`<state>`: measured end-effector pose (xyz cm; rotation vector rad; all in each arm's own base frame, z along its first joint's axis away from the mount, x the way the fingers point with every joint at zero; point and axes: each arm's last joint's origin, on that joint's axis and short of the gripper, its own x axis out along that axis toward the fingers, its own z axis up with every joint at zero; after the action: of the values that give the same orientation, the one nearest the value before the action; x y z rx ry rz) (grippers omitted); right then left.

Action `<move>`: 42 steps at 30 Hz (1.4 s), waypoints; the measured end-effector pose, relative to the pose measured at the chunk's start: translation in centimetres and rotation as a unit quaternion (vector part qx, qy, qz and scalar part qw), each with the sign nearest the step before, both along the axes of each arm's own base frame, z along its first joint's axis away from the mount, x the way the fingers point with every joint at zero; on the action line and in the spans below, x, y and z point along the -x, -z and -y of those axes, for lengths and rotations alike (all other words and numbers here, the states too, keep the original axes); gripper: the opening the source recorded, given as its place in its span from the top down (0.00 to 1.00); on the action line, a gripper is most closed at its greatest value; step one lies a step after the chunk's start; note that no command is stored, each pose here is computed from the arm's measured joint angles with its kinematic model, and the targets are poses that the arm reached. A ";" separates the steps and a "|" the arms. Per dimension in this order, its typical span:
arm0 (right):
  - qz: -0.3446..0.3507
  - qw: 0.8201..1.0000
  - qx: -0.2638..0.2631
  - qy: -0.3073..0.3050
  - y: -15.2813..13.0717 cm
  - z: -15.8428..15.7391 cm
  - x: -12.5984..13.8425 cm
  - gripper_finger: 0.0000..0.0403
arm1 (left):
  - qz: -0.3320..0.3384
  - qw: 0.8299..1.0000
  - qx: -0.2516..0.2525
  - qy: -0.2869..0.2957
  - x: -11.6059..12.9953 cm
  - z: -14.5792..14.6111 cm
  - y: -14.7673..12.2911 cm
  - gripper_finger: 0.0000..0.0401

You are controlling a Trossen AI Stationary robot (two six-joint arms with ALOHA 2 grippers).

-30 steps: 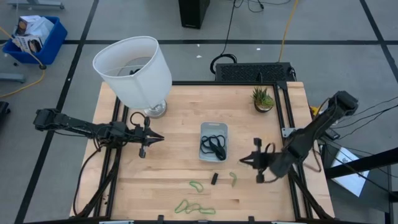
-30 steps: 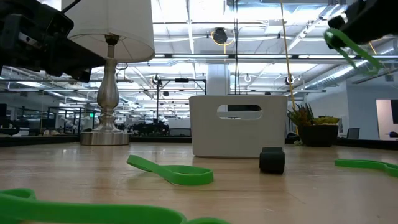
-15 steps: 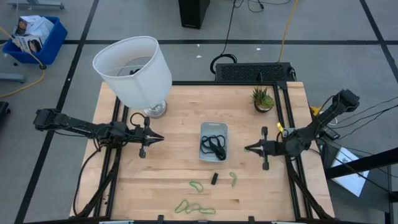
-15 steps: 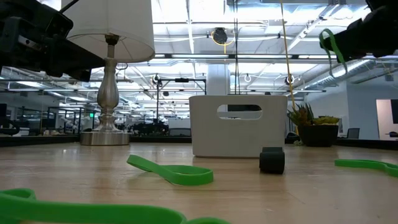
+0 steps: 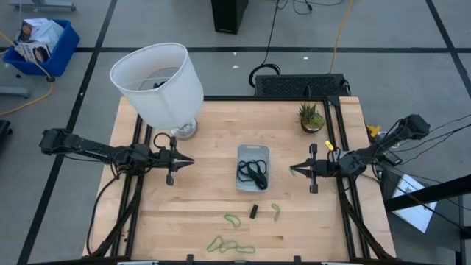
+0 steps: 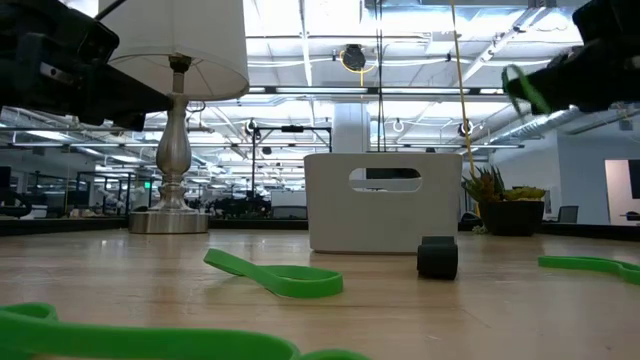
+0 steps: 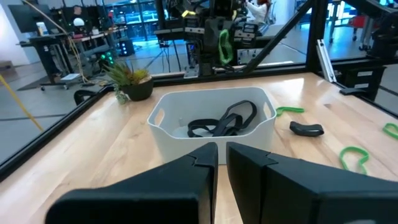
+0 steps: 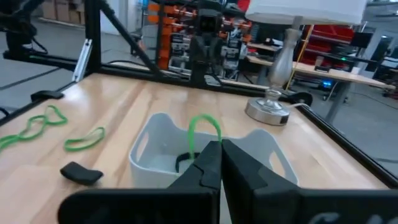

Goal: Pick and place rubber bands into bin
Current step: Put the green rubber band into the gray container

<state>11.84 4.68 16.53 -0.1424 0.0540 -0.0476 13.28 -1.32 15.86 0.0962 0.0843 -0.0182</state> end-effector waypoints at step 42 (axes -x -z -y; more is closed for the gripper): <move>-0.151 0.988 -0.038 0.001 0.2 0.5 -14.4 1.00 | 0.012 0.999 -0.018 -0.025 0.0 -0.1 -0.2 0.90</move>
<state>26.27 4.15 16.36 -0.0712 0.3576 -0.0261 13.29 -1.17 16.11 0.1303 0.0621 0.0337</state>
